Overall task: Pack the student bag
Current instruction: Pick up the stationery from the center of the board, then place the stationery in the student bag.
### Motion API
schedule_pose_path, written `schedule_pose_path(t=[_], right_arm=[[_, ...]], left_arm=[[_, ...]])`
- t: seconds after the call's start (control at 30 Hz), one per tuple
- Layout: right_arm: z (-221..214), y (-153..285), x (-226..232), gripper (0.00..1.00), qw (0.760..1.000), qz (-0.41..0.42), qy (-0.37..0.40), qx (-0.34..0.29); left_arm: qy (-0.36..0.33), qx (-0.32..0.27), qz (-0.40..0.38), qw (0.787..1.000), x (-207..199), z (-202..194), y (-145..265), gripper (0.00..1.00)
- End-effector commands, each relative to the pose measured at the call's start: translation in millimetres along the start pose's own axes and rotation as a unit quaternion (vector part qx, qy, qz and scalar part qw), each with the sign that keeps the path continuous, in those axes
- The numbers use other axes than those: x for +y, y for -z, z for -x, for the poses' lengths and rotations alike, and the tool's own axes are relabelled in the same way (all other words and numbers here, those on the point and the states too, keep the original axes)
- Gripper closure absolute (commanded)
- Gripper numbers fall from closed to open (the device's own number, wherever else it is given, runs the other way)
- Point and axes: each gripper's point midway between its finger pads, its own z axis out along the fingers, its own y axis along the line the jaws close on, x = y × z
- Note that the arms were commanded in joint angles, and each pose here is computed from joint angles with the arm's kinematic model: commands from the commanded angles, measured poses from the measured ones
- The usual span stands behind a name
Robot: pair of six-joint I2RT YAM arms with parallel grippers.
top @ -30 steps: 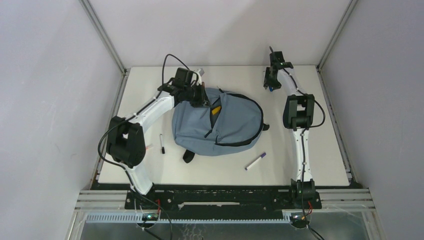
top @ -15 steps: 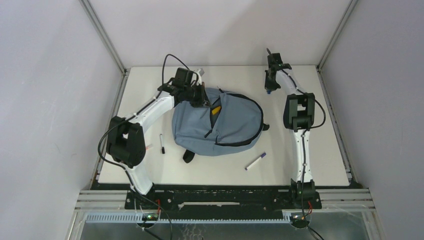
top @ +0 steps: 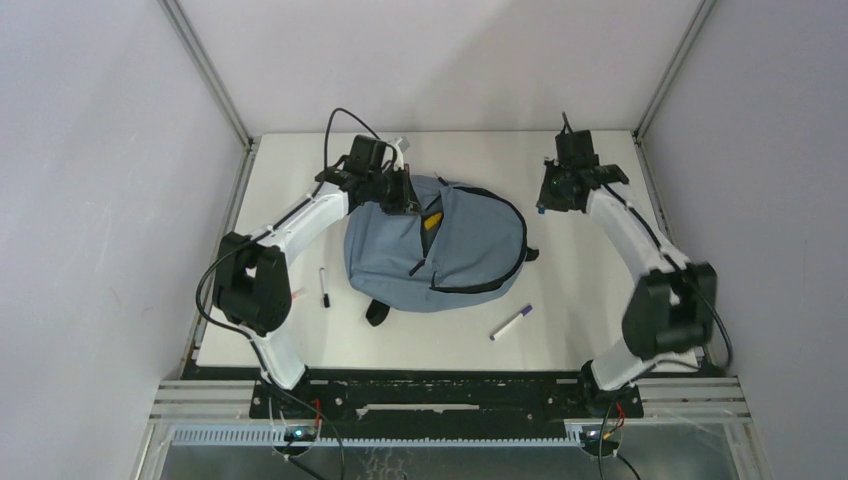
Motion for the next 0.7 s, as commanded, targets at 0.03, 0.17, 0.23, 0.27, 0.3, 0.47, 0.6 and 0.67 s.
schedule_pose_path(t=[0.03,0.17,0.23,0.27,0.3,0.47,0.6,0.67], right_arm=[[-20.1,77.9,83.5,1.0,0.983,0.176,0.015,-0.04],[-64.0,115.0,146.8,1.0,0.954,0.298,0.021,0.016],[-82.3,129.6,175.0,1.0,0.932,0.359,0.013,0.05],[-89.1,132.9,185.3,1.0,0.923,0.38,0.012,0.063],[-93.6,133.2,194.0,1.0,0.917,0.392,0.014,0.073],[-112.8,110.8,221.7,1.0,0.908,0.404,0.018,0.11],[-118.0,93.8,226.5,1.0,0.912,0.39,-0.001,0.128],[-120.9,88.1,226.2,1.0,0.915,0.38,-0.015,0.139]], left_arm=[[-0.022,-0.011,-0.034,0.999,-18.3,4.6,16.2,1.0],[-0.025,-0.018,-0.038,0.999,-20.6,5.8,20.1,1.0],[-0.025,-0.021,-0.041,0.999,-21.5,5.7,20.3,1.0],[-0.025,-0.022,-0.043,0.999,-22.2,6.0,20.6,1.0],[-0.025,-0.023,-0.044,0.998,-22.9,6.3,20.9,1.0],[-0.023,-0.028,-0.055,0.998,-27.9,7.0,24.3,1.0],[-0.024,-0.028,-0.059,0.998,-30.2,5.7,26.9,1.0],[-0.024,-0.029,-0.06,0.997,-30.6,5.5,28.3,1.0]])
